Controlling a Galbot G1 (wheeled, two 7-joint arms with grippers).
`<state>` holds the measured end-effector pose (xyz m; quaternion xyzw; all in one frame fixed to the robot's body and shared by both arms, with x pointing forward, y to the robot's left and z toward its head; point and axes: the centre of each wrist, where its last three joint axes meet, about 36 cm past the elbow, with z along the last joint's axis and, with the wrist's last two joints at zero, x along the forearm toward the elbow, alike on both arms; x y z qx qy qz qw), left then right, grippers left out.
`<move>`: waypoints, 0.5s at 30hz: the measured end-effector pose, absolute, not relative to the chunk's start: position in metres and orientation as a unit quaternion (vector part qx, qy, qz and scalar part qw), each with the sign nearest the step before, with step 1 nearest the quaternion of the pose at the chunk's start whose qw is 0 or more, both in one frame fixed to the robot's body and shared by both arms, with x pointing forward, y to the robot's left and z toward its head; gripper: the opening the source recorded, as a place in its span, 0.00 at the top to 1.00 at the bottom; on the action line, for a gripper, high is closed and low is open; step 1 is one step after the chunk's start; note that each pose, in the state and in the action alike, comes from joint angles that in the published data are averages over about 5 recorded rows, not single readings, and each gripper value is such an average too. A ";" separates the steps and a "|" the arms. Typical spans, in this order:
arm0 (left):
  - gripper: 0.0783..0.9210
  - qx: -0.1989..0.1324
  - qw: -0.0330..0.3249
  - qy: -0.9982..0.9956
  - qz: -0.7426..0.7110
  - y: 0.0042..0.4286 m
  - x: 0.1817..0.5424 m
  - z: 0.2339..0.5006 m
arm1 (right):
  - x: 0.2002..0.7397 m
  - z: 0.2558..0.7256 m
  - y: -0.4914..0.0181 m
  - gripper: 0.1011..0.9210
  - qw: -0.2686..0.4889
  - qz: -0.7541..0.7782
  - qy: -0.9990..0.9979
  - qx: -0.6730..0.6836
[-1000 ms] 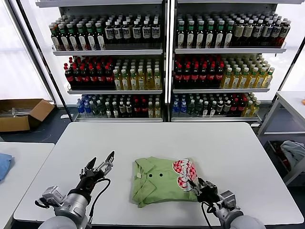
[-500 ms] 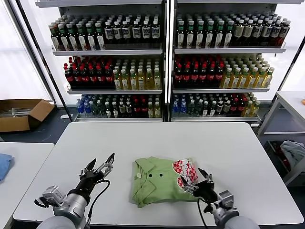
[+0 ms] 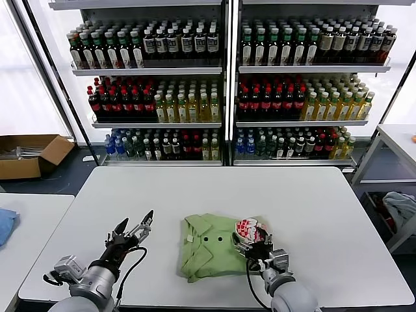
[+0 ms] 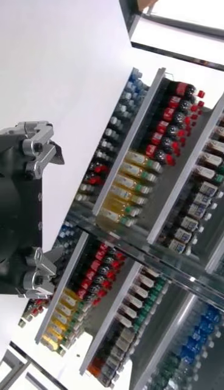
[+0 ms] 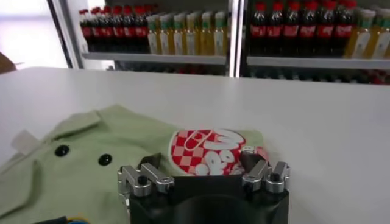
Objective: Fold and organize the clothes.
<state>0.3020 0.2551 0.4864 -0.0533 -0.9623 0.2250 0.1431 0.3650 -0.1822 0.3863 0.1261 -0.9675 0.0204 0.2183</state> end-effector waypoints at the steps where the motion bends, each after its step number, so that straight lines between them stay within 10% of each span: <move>1: 0.12 -0.054 0.143 -0.962 0.225 0.255 0.302 0.486 | 0.365 0.387 -0.181 0.12 0.222 0.021 -0.967 0.124; 15: 0.12 -0.056 0.147 -0.962 0.222 0.256 0.304 0.483 | 0.372 0.416 -0.145 0.12 0.165 0.001 -0.973 0.160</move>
